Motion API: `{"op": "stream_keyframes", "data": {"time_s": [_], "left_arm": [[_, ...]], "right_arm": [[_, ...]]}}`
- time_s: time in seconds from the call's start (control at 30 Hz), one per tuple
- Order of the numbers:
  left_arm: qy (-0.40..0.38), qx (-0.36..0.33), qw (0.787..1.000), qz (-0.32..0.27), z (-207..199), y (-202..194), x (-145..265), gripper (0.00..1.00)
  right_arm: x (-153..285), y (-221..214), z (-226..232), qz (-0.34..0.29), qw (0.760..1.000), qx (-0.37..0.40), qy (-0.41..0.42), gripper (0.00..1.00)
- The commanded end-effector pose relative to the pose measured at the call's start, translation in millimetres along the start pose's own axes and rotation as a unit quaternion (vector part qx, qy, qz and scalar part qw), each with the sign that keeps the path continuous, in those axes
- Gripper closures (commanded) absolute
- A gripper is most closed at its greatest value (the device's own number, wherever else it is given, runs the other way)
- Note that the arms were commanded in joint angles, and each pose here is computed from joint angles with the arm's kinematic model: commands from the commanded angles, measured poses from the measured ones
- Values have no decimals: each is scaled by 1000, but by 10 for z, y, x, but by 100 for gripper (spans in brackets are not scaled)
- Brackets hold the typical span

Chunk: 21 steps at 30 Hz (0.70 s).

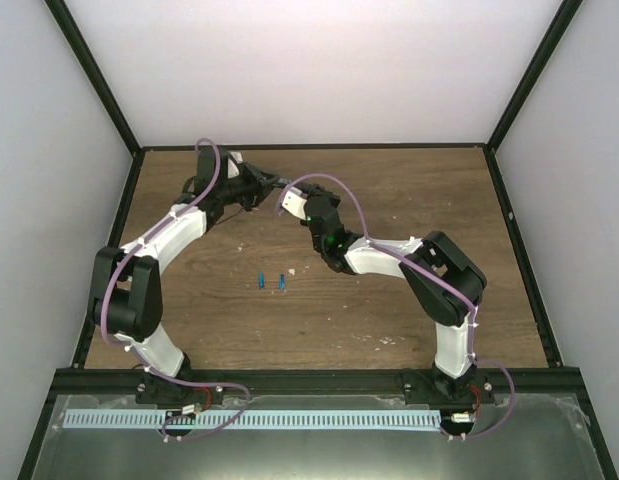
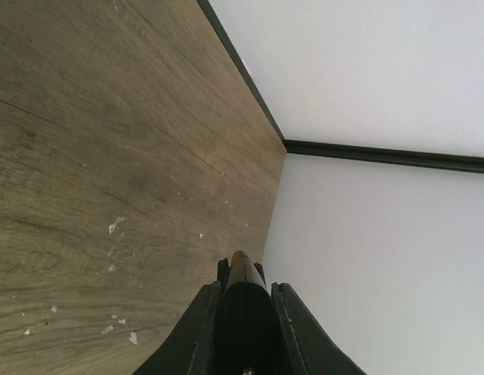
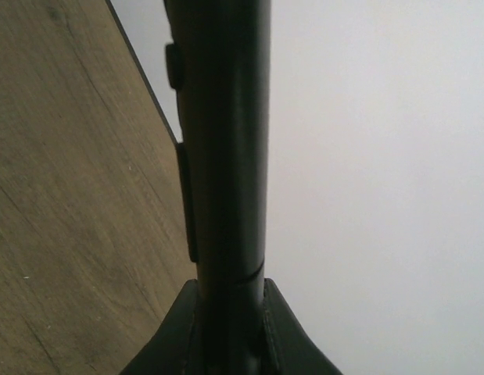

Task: Load the batteries into the remote control

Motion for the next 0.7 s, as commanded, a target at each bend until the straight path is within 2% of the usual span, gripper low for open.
{"op": "stream_keyframes", "data": {"time_s": [0.0,0.1,0.3,0.37,0.47,0.53,0.57,0.67], "left_arm": [[11,-19,1000,4,-31,-4,-26,87],[19,-28,999,2,-10,5,-23,91],[30,-52,998,0,18,4,-18,95],[28,-68,997,-3,4,7,-10,96],[10,-105,994,1,-61,3,-13,98],[-5,-133,991,5,-103,5,-14,99],[-11,-146,989,10,-113,7,-17,100],[-33,-182,983,18,-165,18,23,100]], "right_arm": [[22,95,-67,-12,999,-2,-33,99],[28,86,-93,-12,999,6,-47,99],[42,117,-175,-17,997,-1,-73,77],[52,135,-204,-23,997,-8,-75,65],[90,170,-238,-39,997,-33,-64,30],[122,182,-180,-50,998,-44,-23,8],[143,190,-177,-55,997,-53,-8,1],[200,175,-79,-63,992,-78,81,0]]}}
Point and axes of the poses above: each gripper's point midway between its finger pads, its own x axis back along the fingers, its own z axis along the line the jaws close on, y = z × x, the point moved 4 cm from there along x, back along the fingers, and after that the axes turned 4 degrees about -x, right-handed, at the moved point
